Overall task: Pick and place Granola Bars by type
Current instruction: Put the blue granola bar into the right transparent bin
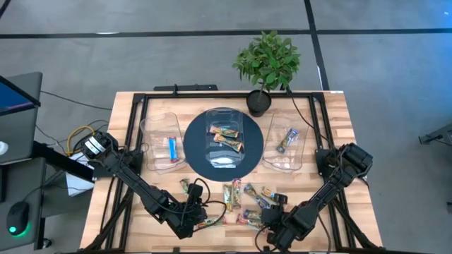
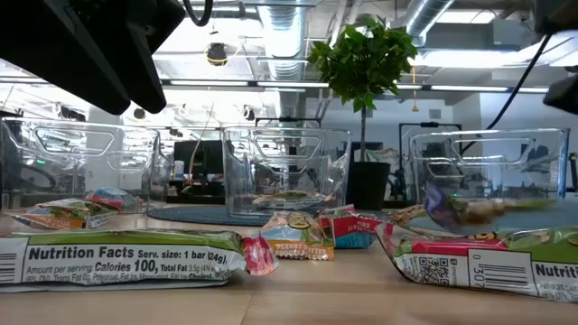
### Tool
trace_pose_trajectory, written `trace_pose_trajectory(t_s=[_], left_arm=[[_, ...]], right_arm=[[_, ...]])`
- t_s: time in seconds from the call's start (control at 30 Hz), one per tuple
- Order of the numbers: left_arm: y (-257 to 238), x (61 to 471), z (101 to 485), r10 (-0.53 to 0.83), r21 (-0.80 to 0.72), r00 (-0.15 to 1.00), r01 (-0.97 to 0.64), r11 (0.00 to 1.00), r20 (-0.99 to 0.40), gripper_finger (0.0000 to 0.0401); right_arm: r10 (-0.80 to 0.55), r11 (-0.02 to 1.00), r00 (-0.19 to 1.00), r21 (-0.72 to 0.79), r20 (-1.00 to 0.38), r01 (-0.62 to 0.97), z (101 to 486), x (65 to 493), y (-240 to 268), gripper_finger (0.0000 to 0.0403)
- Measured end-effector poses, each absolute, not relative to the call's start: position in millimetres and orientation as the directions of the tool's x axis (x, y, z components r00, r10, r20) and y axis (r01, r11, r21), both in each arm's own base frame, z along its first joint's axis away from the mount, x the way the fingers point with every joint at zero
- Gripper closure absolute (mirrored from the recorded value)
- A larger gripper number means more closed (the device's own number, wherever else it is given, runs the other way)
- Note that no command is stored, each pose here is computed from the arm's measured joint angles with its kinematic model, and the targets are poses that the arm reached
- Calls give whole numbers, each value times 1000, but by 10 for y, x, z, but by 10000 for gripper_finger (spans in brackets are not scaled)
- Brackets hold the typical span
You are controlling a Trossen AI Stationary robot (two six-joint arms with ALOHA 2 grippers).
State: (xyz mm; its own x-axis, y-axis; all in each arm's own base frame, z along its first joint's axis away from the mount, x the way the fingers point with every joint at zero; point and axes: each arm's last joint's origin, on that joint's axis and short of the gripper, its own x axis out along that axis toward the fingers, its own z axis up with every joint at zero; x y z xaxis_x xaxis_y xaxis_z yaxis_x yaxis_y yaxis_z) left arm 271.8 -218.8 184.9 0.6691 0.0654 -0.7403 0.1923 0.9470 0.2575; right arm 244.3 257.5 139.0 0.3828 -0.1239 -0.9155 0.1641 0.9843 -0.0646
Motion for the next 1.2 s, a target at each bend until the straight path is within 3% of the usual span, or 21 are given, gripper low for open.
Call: trace_pose_trajectory(t_s=[0.4, 0.67, 0.83, 1.2], left_arm=[[-2185, 2714, 1846, 69, 261, 666, 193, 946, -743, 269], [-2185, 2714, 1846, 69, 261, 666, 193, 946, -743, 269], [-2182, 2715, 1847, 74, 266, 667, 192, 945, -741, 269], [-2175, 2710, 1844, 93, 284, 669, 182, 942, -737, 269]], right_arm=[[-322, 944, 348, -272, -880, 184, 1873, 2474, 2565, 290], [-630, 752, 151, -550, -761, 365, 2195, 2312, 2255, 290], [-652, 743, 176, -575, -738, 344, 2249, 2389, 2104, 290], [-690, 679, 59, -617, -722, 397, 2160, 2581, 1701, 290]])
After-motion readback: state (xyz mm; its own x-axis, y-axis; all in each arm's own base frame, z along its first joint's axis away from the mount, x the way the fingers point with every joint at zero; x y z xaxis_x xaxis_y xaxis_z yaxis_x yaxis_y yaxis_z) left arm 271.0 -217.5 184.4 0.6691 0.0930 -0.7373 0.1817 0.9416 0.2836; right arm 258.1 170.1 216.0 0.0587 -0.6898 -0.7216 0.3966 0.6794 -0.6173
